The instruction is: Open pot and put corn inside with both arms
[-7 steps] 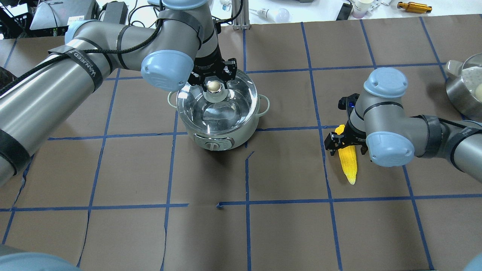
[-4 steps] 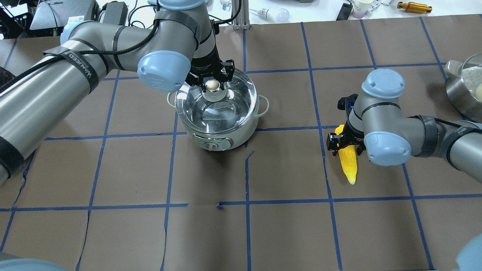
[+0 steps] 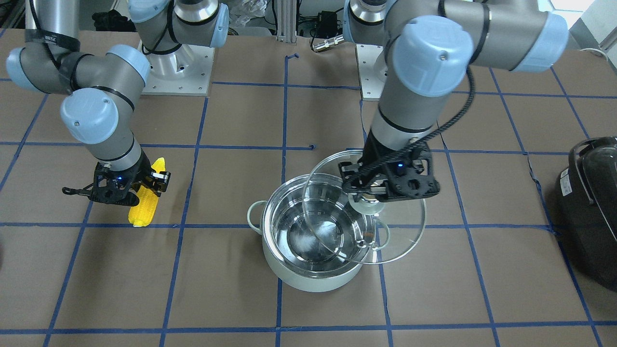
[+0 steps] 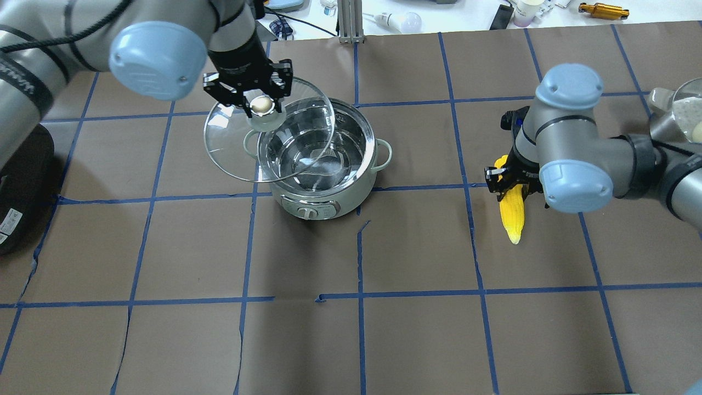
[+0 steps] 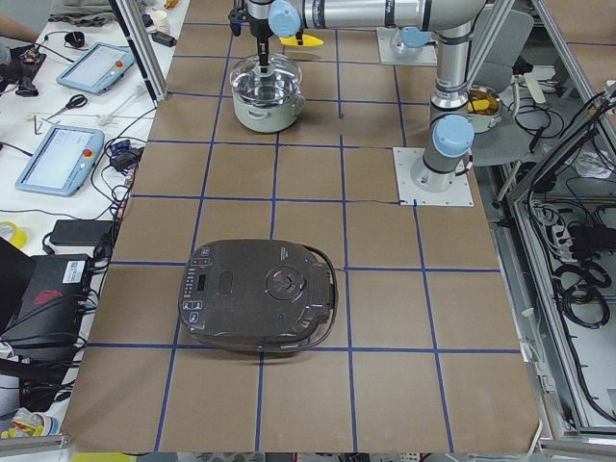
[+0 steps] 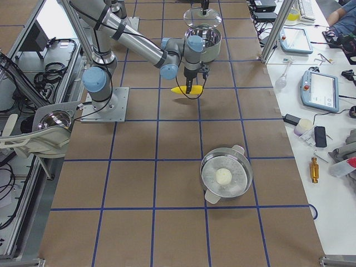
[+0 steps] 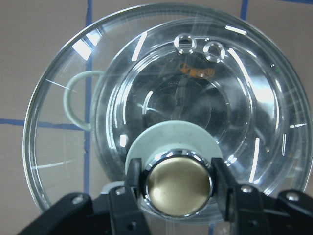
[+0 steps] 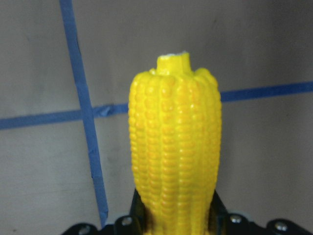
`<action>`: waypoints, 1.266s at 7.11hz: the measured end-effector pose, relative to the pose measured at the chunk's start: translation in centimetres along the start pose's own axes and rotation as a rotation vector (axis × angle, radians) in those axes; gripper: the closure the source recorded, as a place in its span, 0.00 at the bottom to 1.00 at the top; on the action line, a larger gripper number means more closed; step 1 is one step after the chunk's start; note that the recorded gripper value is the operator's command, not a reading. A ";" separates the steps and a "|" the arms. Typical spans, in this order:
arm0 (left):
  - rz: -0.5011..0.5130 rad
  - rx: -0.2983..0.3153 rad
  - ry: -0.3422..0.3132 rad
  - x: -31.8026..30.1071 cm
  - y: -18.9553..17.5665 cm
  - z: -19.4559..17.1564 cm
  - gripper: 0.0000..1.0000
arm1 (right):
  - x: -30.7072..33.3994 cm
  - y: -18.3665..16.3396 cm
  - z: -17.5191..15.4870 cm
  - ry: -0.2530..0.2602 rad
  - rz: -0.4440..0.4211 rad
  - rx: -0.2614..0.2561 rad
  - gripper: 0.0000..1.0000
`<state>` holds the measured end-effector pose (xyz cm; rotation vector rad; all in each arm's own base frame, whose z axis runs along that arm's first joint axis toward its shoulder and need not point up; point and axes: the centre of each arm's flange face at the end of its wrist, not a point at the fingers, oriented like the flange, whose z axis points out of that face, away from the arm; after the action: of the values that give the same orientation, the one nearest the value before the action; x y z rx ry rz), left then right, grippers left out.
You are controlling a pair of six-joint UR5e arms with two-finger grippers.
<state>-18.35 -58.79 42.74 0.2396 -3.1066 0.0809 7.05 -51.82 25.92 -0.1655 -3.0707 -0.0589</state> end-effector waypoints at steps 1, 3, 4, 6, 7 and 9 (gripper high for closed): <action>-0.015 -0.018 -0.005 -5.0 -1.5 0.2 0.95 | -1.9 -1.9 -4.6 0.002 0.028 0.025 1.00; 0.033 -0.087 -0.012 -15.7 -3.0 3.5 1.00 | -10.5 -3.8 -14.7 -0.010 0.076 0.072 1.00; 0.048 -0.116 -0.007 -19.7 -2.9 5.7 1.00 | -16.4 -4.1 -16.9 -0.010 0.052 0.082 1.00; 0.060 -0.134 0.005 -25.9 -2.3 10.6 1.00 | -27.5 -4.4 -16.9 0.014 -0.055 0.113 1.00; 0.063 -0.131 0.007 -27.7 -1.7 13.0 1.00 | -31.3 -4.2 -15.5 0.019 -0.101 0.115 1.00; 0.051 -0.124 -0.003 -29.7 -1.2 16.0 1.00 | -37.0 -2.8 -11.5 0.022 -0.174 0.098 0.61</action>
<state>10.87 -56.33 26.01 0.1569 -3.1064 -0.1105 44.15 -59.01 34.74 0.1067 -3.0488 0.0798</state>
